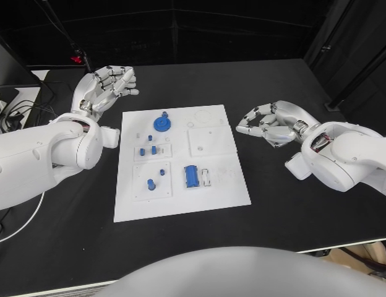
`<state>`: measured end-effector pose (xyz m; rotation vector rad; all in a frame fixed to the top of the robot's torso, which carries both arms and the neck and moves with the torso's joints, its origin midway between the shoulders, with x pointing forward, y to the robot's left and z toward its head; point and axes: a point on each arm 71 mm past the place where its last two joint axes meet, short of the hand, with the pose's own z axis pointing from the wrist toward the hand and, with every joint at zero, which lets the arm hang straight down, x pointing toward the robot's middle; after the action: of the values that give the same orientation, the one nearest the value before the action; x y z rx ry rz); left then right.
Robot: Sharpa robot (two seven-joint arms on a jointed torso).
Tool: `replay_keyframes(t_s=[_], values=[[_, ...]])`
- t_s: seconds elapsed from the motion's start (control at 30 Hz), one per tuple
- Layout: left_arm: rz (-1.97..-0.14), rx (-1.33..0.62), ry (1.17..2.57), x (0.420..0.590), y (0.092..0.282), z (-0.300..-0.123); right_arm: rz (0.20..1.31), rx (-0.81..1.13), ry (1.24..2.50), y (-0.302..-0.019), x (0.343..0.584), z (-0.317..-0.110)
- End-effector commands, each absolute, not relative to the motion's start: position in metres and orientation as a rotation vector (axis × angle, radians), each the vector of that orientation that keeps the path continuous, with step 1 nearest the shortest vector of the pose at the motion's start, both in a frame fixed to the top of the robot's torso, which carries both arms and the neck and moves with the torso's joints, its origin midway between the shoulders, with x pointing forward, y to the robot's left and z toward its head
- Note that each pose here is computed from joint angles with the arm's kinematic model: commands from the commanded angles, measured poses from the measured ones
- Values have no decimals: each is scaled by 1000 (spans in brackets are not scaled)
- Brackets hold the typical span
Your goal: Assemble the parts on the task board
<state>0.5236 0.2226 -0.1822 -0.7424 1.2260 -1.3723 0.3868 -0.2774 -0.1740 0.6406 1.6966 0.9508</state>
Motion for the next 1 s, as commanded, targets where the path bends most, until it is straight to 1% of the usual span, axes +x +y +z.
replay_keyframes(t_s=[0.03, 0.23, 0.4, 0.57, 0.67, 0.83, 1.0], values=[[-1390, -734, 1218, 524, 221, -181, 991, 670, 1665, -290, 384, -169], [-1392, -735, 1220, 524, 220, -182, 893, 722, 1660, -327, 382, -169], [-1393, -735, 1222, 524, 219, -182, 823, 755, 1667, -348, 381, -171], [-1394, -735, 1222, 524, 218, -182, 722, 752, 1676, -368, 381, -173], [-1394, -735, 1222, 523, 218, -182, 622, 760, 1700, -383, 380, -176], [-1390, -736, 1221, 523, 219, -182, 429, 763, 1778, -409, 380, -184], [-1392, -735, 1221, 523, 219, -182, 273, 750, 1818, -429, 381, -189]])
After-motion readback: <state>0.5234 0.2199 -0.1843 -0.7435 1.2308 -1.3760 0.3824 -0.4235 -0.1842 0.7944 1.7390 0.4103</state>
